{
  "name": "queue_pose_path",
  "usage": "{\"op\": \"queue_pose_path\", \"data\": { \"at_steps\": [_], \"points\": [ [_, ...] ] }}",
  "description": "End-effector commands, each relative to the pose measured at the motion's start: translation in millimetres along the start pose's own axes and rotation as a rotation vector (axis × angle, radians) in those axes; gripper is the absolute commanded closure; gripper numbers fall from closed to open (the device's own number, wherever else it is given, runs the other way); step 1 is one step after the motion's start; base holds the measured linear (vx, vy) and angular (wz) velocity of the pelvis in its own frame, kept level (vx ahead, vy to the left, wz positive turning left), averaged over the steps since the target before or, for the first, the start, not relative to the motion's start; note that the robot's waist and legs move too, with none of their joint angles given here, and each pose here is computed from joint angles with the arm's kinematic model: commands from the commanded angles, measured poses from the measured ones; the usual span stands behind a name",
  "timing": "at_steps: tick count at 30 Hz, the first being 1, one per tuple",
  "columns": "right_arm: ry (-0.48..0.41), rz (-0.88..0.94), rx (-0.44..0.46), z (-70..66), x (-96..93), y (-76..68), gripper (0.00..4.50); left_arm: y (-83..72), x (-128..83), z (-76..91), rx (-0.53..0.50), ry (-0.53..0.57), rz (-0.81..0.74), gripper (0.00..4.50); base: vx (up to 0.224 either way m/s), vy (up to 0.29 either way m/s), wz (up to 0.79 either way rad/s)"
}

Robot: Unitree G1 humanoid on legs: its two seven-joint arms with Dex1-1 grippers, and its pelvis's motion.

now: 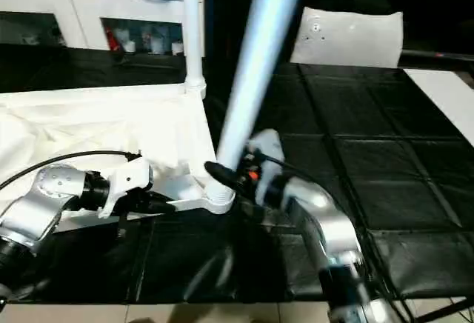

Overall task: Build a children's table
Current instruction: Insert table leg to table base

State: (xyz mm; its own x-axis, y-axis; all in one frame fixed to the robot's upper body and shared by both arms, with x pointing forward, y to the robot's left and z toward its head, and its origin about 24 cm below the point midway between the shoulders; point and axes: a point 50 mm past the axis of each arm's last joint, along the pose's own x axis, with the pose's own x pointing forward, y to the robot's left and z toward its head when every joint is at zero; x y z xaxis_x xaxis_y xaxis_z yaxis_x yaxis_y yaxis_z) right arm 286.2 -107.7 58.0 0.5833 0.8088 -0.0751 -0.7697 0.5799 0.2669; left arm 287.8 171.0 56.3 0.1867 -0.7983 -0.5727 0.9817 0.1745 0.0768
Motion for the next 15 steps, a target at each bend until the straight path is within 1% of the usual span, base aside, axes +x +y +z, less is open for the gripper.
{"op": "queue_pose_path", "data": {
  "at_steps": [1, 3, 6, 7, 10, 11, 15],
  "points": [
    [0.056, -0.099, 0.039, -24.0, -18.2, -8.8, 2.60, 7.2, 0.4, 15.9, 0.009, -0.142, 0.061, 4.50, 0.000, 0.000, 0.00],
    [0.051, -0.117, 0.039, -32.0, -22.8, -6.1, 2.60, 8.6, 0.4, 16.0, 0.006, -0.147, 0.074, 4.50, 0.000, 0.000, 0.00],
    [0.043, -0.145, 0.018, -38.2, -26.6, -4.1, 2.60, 9.6, 0.3, 16.0, 0.001, -0.148, 0.080, 4.50, 0.000, 0.000, 0.00],
    [0.049, -0.152, -0.021, -41.8, -29.1, -1.8, 2.60, 10.2, 0.1, 15.7, 0.002, -0.144, 0.083, 4.50, 0.000, 0.000, 0.00],
    [0.074, -0.150, -0.104, -44.1, -31.0, 1.8, 2.60, 10.6, -0.1, 14.7, 0.005, -0.133, 0.084, 4.50, 0.000, 0.000, 0.00],
    [0.097, -0.134, -0.157, -43.2, -30.4, 3.5, 2.60, 10.5, -0.4, 14.3, 0.009, -0.127, 0.081, 4.50, 0.000, 0.000, 0.00],
    [0.157, -0.068, -0.258, -39.6, -25.4, 7.7, 2.60, 10.2, -0.8, 13.3, 0.019, -0.114, 0.070, 4.50, 0.000, 0.000, 0.00]
  ]
}}
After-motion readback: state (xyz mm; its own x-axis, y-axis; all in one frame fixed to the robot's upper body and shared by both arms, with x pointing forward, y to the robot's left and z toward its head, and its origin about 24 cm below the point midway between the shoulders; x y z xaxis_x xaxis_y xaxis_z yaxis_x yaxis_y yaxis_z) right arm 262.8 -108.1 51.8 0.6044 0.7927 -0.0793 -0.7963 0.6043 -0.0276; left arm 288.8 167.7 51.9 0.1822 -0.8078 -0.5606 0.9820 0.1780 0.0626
